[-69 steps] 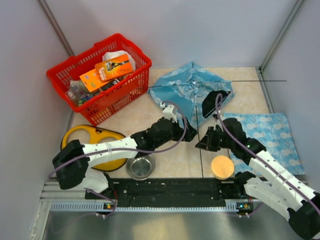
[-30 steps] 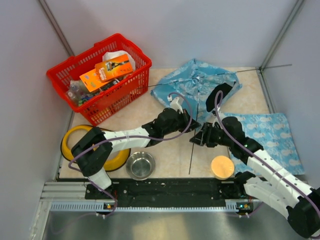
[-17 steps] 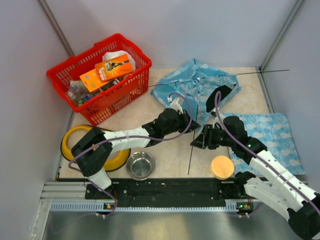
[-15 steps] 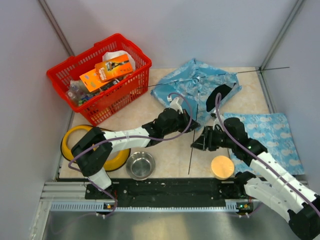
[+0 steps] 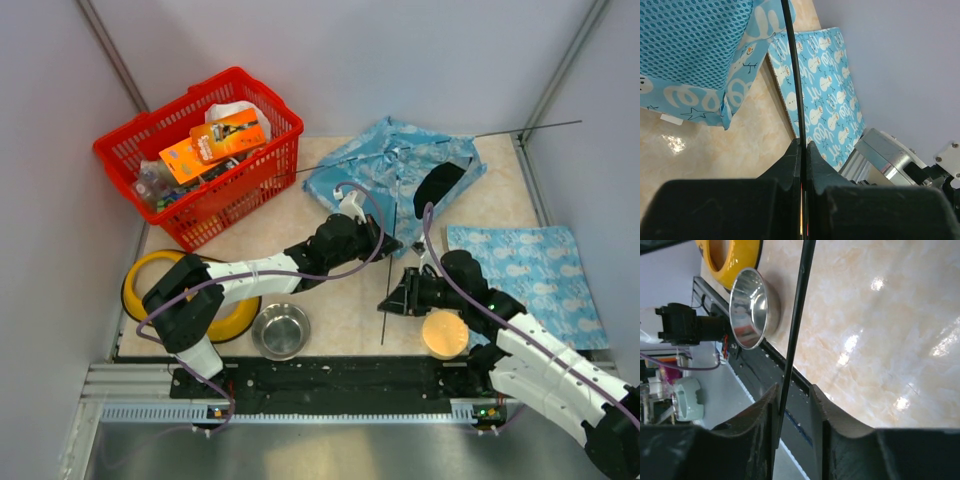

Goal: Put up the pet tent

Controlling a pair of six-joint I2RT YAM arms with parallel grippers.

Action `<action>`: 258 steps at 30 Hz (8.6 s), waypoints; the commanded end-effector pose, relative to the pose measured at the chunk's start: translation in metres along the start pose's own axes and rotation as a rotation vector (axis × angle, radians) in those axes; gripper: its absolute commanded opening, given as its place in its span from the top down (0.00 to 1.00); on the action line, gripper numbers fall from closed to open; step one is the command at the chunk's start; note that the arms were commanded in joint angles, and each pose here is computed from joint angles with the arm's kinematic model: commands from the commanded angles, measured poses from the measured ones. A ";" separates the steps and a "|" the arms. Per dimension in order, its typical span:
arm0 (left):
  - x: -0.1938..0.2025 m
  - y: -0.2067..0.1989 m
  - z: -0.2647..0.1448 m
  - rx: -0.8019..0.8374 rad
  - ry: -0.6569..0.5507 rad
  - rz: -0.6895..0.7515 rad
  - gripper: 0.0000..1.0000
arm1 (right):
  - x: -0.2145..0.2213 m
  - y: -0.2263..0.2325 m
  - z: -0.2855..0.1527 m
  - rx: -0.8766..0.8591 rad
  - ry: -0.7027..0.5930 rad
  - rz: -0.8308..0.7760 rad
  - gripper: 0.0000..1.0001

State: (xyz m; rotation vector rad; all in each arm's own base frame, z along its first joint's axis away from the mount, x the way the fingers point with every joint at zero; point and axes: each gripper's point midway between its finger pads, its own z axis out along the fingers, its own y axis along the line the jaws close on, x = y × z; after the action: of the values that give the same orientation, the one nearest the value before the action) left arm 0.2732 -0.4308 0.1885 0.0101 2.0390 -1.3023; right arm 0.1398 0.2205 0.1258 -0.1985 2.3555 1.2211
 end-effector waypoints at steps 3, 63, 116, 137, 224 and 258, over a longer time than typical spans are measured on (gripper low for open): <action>-0.062 -0.034 0.003 0.092 -0.211 0.024 1.00 | -0.011 0.019 0.001 -0.078 -0.043 -0.034 0.77; -0.033 0.006 -0.052 0.269 -0.263 0.171 0.17 | -0.135 0.154 -0.050 -0.421 -0.378 0.164 1.00; -0.044 -0.010 0.063 0.149 -0.475 -0.034 0.49 | -0.139 0.161 -0.063 -0.541 -0.464 0.225 1.00; -0.033 -0.016 0.030 0.255 -0.449 0.051 1.00 | -0.147 0.151 -0.076 -0.472 -0.599 0.092 1.00; 0.028 0.018 -0.046 0.162 0.014 -0.053 1.00 | -0.226 0.050 0.006 -0.026 -0.886 -0.244 1.00; 0.010 0.037 -0.034 0.062 0.027 -0.110 1.00 | -0.136 0.047 0.034 -0.093 -0.453 -0.294 0.66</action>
State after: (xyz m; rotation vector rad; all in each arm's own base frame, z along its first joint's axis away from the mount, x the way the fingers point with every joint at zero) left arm 0.2619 -0.3832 0.1449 -0.1054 2.0662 -1.4056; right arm 0.2546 0.2559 0.1969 -0.2369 1.8281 1.0606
